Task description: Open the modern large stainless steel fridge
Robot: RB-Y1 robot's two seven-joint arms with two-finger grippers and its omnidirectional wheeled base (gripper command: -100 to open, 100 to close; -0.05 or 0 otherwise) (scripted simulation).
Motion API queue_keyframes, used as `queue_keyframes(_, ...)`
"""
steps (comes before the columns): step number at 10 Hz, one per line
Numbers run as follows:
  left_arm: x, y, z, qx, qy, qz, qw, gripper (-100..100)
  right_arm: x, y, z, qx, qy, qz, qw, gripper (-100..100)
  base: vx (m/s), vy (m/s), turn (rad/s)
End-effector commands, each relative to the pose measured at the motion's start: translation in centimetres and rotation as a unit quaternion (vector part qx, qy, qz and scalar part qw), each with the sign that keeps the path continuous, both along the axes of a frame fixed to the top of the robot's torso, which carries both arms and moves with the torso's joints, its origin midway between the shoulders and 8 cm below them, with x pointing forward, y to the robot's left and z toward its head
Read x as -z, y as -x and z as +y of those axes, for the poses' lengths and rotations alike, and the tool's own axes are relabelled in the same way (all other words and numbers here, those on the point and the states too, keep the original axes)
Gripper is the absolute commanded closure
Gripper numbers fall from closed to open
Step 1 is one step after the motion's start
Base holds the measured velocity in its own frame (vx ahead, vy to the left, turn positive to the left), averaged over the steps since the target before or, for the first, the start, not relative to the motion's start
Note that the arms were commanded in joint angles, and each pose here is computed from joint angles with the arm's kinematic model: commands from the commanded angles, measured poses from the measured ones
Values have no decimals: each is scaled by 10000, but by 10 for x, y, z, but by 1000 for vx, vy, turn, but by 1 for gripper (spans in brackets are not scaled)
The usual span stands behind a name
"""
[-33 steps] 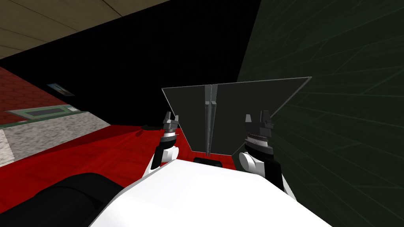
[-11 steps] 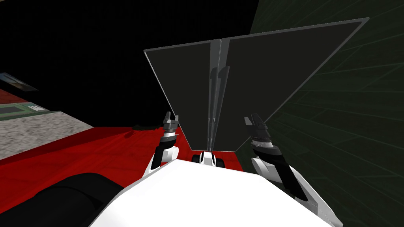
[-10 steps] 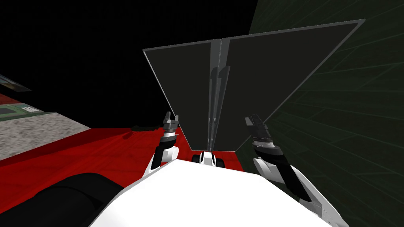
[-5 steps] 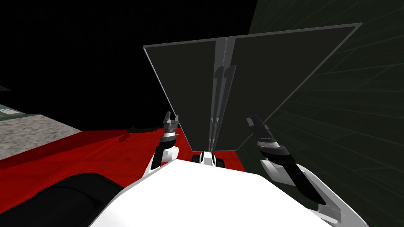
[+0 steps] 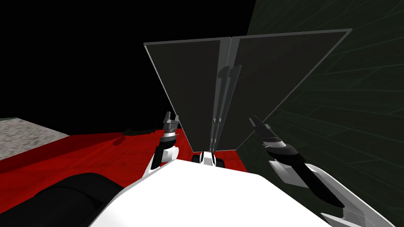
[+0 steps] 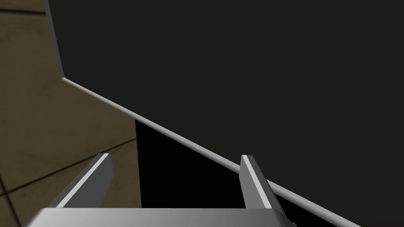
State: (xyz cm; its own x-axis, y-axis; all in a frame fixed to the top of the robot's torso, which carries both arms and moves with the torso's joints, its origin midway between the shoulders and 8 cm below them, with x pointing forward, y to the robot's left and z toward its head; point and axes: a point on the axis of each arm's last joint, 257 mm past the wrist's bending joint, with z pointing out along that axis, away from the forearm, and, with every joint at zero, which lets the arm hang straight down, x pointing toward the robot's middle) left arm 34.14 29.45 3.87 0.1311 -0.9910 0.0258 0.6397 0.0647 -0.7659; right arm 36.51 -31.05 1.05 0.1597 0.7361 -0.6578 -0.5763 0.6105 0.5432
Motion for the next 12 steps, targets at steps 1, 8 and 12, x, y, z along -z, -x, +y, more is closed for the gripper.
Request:
queue_keyframes(1,0,0,0,0,0,0,10000,0,-1,-3,-12,87,448,38,9990,-100,6,82,-87)
queue_keyframes(8,8,-3,-5,78,39,102,9999,0,-7,-11,-34,210,1442,92,9893,-100,-11,73,-73)
queue_keyframes(12,15,-5,-11,176,80,203,9996,0,-16,-18,-48,296,2101,100,9772,-100,-5,78,-70)
